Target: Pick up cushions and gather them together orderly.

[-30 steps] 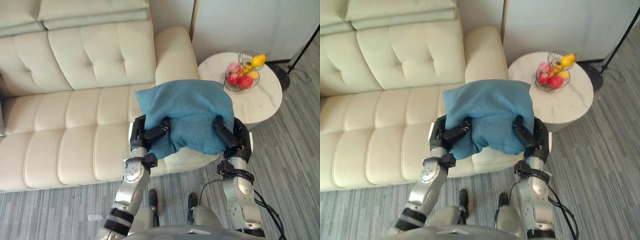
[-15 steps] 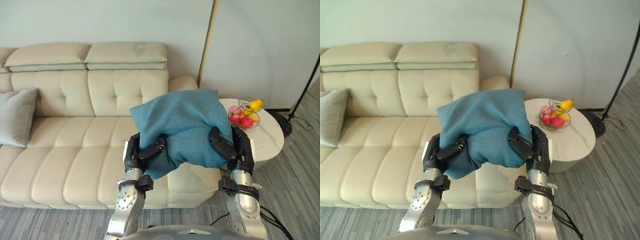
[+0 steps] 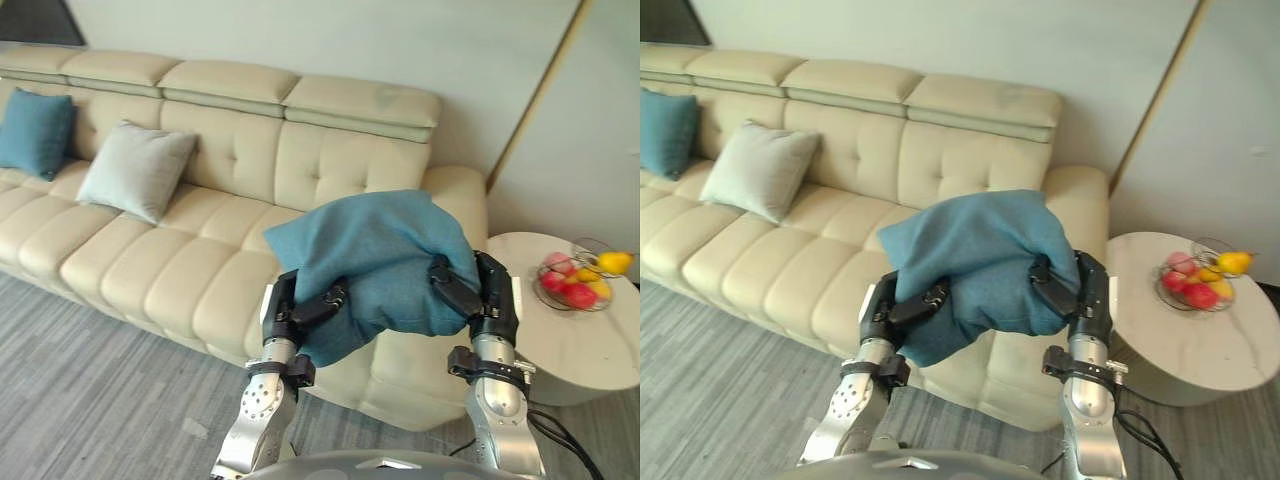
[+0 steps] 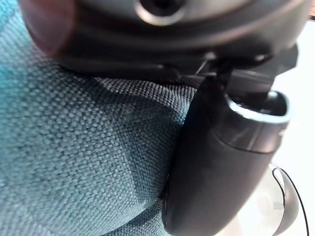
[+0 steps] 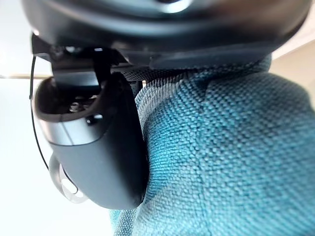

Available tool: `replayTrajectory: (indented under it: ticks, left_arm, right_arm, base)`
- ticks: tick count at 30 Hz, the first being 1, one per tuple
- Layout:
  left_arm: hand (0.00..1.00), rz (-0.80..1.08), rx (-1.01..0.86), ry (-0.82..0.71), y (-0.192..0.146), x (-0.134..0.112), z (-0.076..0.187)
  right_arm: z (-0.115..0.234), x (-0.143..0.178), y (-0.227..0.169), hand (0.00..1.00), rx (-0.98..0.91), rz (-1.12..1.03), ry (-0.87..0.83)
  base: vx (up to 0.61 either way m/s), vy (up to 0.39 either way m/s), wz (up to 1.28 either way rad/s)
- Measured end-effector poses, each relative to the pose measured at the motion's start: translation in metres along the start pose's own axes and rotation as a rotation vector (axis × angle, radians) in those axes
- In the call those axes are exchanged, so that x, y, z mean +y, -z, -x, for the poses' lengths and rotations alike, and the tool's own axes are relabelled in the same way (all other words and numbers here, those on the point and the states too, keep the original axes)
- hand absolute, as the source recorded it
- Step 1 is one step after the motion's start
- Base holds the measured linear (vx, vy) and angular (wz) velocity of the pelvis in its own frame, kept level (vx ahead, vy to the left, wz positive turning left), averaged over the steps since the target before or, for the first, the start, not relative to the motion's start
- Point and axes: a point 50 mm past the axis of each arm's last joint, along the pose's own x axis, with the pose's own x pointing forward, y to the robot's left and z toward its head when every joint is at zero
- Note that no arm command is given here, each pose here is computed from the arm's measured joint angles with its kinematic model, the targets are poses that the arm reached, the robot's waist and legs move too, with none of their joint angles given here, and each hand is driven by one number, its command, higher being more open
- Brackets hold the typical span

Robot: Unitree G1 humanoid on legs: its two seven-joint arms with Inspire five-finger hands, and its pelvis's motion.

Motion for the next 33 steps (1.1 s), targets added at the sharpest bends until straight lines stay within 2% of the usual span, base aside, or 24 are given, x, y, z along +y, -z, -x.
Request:
replayTrajectory:
  ticks: [10,19,25,29,33]
  left_arm:
    - [0.0,-0.042,0.037,-0.052,0.007,0.019,0.003]
    - [0.0,-0.009,0.042,-0.027,0.009,0.01,0.007]
    - [0.0,0.052,0.028,-0.01,0.007,0.004,0.02]
    - [0.0,0.082,-0.025,0.0,-0.003,-0.002,0.02]
    - [0.0,0.082,-0.02,-0.011,-0.002,-0.001,0.02]
  right_arm:
    - [-0.005,0.015,0.018,0.0,0.084,0.013,-0.055]
    - [0.004,0.005,0.014,0.0,0.067,0.022,-0.038]
    - [0.021,-0.004,-0.02,0.0,-0.055,0.004,-0.029]
    - [0.019,-0.003,-0.033,0.0,-0.118,-0.011,-0.024]
    - [0.02,0.002,-0.028,0.0,-0.086,-0.038,-0.008]
  base:
    - [0.03,0.187,0.21]
    - [0.19,-0.038,0.23]
    - [0.27,-0.043,0.01]
    - [0.17,0.194,-0.64]
    - [0.13,0.262,-0.49]
